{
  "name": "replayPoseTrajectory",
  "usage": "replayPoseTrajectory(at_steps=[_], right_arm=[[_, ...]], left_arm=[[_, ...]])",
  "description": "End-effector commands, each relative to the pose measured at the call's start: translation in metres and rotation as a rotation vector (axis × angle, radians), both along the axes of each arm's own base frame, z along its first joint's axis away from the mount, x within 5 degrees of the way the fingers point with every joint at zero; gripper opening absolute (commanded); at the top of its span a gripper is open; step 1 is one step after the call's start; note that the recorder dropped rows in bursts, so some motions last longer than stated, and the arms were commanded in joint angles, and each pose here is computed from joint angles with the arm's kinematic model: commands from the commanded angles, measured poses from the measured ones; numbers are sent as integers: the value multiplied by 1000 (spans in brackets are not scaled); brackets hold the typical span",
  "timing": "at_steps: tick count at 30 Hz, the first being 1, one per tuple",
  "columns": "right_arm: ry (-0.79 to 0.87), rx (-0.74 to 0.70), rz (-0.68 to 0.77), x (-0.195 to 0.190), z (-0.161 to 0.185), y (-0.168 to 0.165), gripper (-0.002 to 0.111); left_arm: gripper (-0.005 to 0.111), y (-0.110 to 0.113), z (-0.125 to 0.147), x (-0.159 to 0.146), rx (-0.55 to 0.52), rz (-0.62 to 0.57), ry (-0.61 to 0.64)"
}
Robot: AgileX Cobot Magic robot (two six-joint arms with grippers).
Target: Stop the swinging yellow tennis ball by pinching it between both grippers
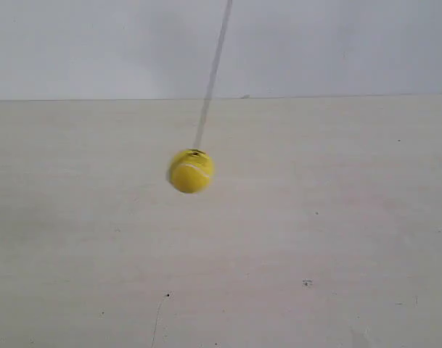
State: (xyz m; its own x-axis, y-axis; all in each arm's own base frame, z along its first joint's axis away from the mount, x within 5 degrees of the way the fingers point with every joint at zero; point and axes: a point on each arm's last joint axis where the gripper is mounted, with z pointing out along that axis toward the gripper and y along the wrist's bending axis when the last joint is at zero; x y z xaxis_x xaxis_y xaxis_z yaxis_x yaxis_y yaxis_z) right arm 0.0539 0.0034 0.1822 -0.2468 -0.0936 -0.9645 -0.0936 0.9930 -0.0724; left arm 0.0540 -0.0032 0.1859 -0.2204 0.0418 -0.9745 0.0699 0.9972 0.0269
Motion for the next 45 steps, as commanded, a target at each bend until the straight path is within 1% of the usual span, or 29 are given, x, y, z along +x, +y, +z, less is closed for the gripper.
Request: replayPoseTrajectory(at_steps=[1, 6, 10, 14, 16, 18, 19, 20, 22, 24, 26, 28, 31, 34, 40, 42, 45], right_arm=[[-15, -4, -3, 0, 1, 0, 0], [-29, -3, -2, 0, 2, 0, 0], [-144, 13, 3, 2, 13, 1, 0], [-201, 32, 4, 2, 18, 1, 0], [-211, 33, 5, 2, 19, 1, 0], [-236, 52, 6, 2, 21, 1, 0], [-246, 76, 6, 2, 23, 2, 0], [-261, 142, 2, 2, 24, 2, 0], [-303, 258, -5, 2, 29, 2, 0], [-357, 413, -17, 2, 35, 1, 0], [-390, 529, -29, 1, 39, -1, 0], [-411, 578, -34, 1, 41, -2, 0], [-447, 580, -35, 0, 44, -3, 0], [-452, 581, -35, 0, 45, -3, 0], [-483, 596, -35, -1, 48, -4, 0], [-496, 573, -31, -1, 49, -3, 0], [-524, 493, -14, -2, 50, -2, 0]], left_arm=[[5, 0, -1, 0, 0, 1, 3], [5, 0, -1, 0, 0, 1, 3], [5, 0, -1, 0, 0, 1, 3], [5, 0, -1, 0, 9, 1, -4], [5, 1, 2, 1, 45, -2, -32], [5, 0, 7, 2, 72, -8, -94], [5, 0, 10, 2, 66, -8, -130], [5, 0, 13, 2, 49, -9, -160], [5, -1, 17, 2, -25, -6, -194], [5, -1, 19, 2, -102, -2, -213], [5, -1, 23, 2, -114, 0, -253], [5, -1, 29, 2, -119, 2, -319], [5, 0, 35, 1, -123, 4, -388], [5, 0, 37, 1, -129, 6, -409], [5, 1, 39, 0, -252, 8, -431], [5, 1, 43, -1, -258, 7, -475], [5, 2, 51, -3, -257, 4, -563]])
